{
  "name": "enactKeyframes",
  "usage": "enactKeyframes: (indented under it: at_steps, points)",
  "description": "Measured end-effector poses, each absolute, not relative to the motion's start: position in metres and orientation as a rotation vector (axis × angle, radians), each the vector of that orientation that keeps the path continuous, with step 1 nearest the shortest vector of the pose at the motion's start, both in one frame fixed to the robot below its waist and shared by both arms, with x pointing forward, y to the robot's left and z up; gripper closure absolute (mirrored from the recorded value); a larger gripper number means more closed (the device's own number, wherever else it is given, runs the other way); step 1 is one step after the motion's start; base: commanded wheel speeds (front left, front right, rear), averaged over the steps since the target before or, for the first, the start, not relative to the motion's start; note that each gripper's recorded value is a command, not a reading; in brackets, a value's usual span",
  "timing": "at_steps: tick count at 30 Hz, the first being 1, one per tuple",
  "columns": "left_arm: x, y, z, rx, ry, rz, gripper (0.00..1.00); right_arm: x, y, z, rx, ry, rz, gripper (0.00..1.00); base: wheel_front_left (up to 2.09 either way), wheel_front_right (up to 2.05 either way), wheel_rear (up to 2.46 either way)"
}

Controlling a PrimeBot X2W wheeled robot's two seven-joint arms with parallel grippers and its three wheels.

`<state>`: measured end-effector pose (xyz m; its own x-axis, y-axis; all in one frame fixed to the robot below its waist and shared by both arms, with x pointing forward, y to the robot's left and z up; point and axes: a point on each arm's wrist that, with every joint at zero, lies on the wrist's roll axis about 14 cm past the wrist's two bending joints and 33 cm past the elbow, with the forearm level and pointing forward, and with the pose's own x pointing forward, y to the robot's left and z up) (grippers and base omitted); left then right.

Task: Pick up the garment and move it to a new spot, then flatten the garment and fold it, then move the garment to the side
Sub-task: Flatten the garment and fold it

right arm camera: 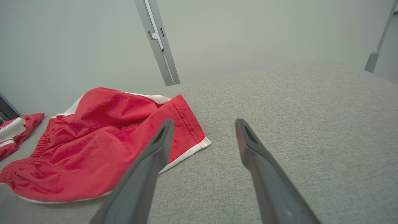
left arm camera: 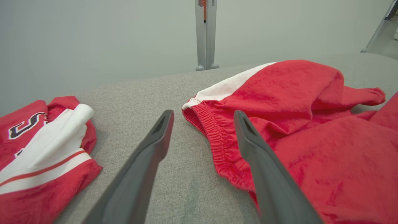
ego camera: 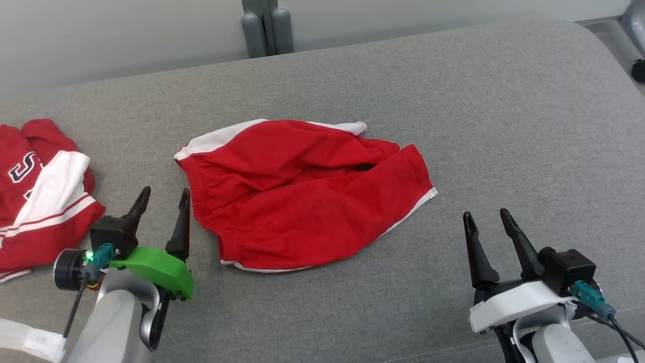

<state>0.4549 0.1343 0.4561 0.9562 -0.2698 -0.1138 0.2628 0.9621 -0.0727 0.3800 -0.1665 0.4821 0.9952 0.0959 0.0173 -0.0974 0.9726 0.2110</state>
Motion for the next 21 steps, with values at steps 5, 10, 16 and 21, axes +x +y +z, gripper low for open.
enactKeyframes:
  at_steps: [5, 10, 16, 21]
  points:
    - [0.432, 0.123, 0.455, -0.078, 0.114, -0.293, 0.00, 0.380, -0.161, 0.484, 0.213, -0.012, 0.116, 0.00, 0.00, 0.00, 0.00]
    - [0.403, 0.091, 0.432, -0.087, 0.180, -0.385, 0.00, 0.381, -0.163, 0.482, 0.209, -0.006, 0.114, 0.00, 0.00, 0.00, 0.00]
    - [0.390, 0.078, 0.405, -0.097, 0.265, -0.423, 0.00, 0.382, -0.165, 0.476, 0.209, 0.011, 0.106, 0.00, 0.00, 0.00, 0.00]
    - [0.390, 0.065, 0.396, -0.118, 0.293, -0.456, 1.00, 0.383, -0.174, 0.472, 0.206, 0.021, 0.080, 0.00, 0.00, 0.00, 0.00]
